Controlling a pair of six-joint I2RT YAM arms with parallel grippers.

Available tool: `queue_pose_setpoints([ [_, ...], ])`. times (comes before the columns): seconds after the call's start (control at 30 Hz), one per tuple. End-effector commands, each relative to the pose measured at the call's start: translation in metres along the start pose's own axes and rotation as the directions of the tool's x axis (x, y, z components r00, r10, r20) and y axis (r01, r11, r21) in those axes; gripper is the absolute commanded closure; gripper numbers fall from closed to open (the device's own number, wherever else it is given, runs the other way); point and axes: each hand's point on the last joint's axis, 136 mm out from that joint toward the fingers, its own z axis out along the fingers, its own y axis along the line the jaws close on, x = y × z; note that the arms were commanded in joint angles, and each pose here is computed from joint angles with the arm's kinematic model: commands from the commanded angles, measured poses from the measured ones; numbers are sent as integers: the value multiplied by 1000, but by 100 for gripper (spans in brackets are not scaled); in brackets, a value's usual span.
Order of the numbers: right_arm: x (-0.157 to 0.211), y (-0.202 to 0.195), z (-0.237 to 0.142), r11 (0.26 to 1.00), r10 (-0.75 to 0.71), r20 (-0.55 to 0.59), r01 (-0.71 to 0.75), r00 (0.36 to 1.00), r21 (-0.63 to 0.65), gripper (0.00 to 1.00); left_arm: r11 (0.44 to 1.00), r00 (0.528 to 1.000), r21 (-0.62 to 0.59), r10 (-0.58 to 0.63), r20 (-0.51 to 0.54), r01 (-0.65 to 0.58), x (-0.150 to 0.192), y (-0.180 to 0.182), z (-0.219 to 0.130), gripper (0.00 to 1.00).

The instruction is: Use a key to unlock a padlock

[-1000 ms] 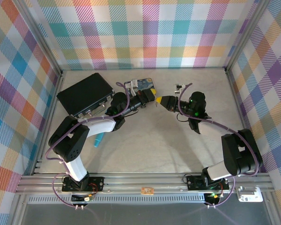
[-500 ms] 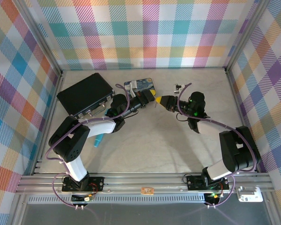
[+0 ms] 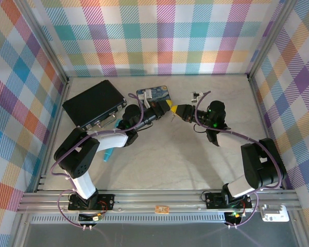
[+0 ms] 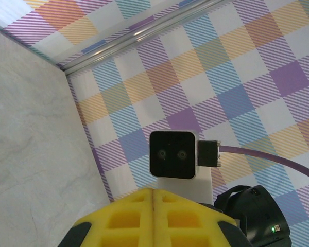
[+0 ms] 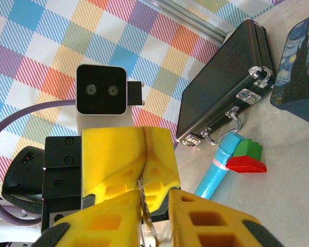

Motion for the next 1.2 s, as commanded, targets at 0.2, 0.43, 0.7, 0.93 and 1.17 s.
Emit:
queue_pose_setpoints([
  [0.2, 2, 4, 3, 1000, -15, -2, 15, 1000, -12, 74, 999, 1000, 52, 18, 12, -18, 3, -20, -7, 100],
  [0.43, 11, 4, -6, 1000, -18, -8, 18, 1000, 25, 70, 999, 999, 36, 26, 31, -27, 0, -18, -9, 100],
  [0.7, 15, 4, -8, 999, -13, -11, 13, 1000, 29, 76, 999, 999, 43, 24, 30, -26, -1, -20, -7, 100],
  [0.93, 14, 5, 0, 1000, -12, -24, 13, 1000, 11, 76, 999, 999, 43, 26, 30, -27, -1, -20, -8, 100],
  [1.17, 16, 2, -1, 1000, -5, -21, 5, 1000, 18, 82, 999, 999, 36, 27, 37, -28, -1, -19, -10, 100],
])
